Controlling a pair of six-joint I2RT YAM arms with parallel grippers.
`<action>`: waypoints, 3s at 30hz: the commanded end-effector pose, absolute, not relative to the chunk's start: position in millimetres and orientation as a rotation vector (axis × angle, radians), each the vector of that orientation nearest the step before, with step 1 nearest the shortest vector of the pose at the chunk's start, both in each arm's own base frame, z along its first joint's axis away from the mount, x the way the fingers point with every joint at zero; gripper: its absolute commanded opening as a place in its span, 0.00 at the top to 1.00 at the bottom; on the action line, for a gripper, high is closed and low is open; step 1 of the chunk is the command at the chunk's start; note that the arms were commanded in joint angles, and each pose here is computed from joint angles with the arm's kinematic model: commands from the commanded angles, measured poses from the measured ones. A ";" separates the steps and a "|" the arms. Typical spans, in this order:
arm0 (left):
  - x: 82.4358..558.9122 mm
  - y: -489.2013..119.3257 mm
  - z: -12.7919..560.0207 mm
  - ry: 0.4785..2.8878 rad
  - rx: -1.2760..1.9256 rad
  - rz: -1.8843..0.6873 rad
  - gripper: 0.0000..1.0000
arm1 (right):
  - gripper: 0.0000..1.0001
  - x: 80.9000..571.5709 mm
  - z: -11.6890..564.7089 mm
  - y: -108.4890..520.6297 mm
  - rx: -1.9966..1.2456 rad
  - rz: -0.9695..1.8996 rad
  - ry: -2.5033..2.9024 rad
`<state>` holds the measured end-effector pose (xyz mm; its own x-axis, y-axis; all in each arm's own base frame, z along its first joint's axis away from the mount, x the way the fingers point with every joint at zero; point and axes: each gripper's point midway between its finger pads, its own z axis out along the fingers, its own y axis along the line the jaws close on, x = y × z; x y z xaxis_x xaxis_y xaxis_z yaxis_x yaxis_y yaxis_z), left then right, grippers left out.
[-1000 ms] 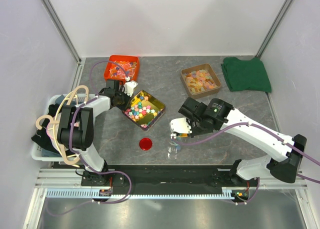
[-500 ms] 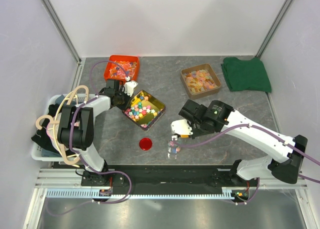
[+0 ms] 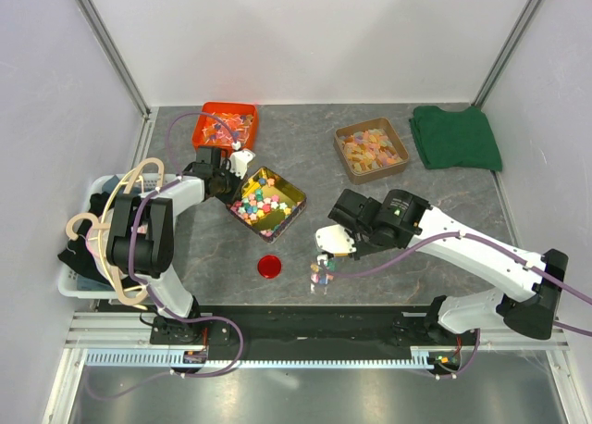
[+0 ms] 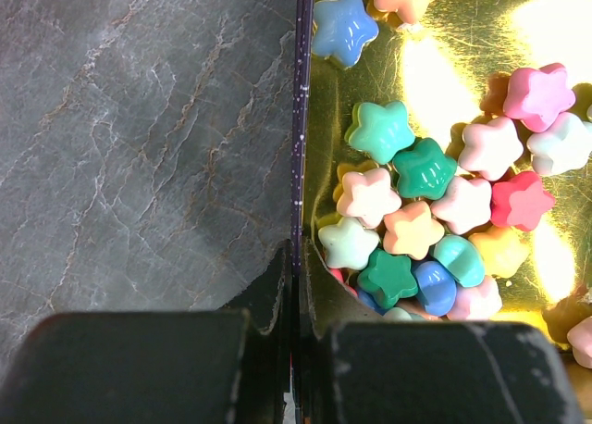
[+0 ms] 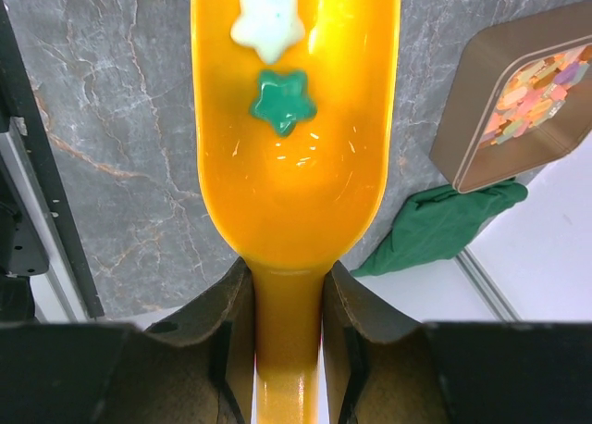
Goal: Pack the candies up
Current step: Place the fake candies in the packing bottle, then scoop the fake candies from the storage box.
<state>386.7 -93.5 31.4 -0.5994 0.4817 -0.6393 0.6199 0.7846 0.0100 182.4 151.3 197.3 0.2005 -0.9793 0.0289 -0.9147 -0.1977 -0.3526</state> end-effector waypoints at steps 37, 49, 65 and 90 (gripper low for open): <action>402.4 -108.1 50.7 2.248 0.841 -0.359 0.98 | 1.00 214.7 254.9 169.6 -2.099 -0.576 1.633; 421.2 -128.4 111.5 2.094 1.002 -0.145 0.98 | 1.00 320.9 246.7 220.5 -1.931 -0.794 1.564; 436.5 -147.1 173.8 1.834 0.982 0.086 0.98 | 1.00 367.7 208.9 239.7 -2.060 -0.964 1.543; 404.6 -172.4 143.0 1.871 1.101 -0.051 0.98 | 1.00 380.3 188.4 235.7 -2.146 -1.405 1.354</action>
<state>401.2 -149.5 106.9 -0.2601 0.7259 -0.6368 0.6977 0.5972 0.3958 377.8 235.3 181.7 0.1679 -0.8427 0.5116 -0.6171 -0.4946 -0.6120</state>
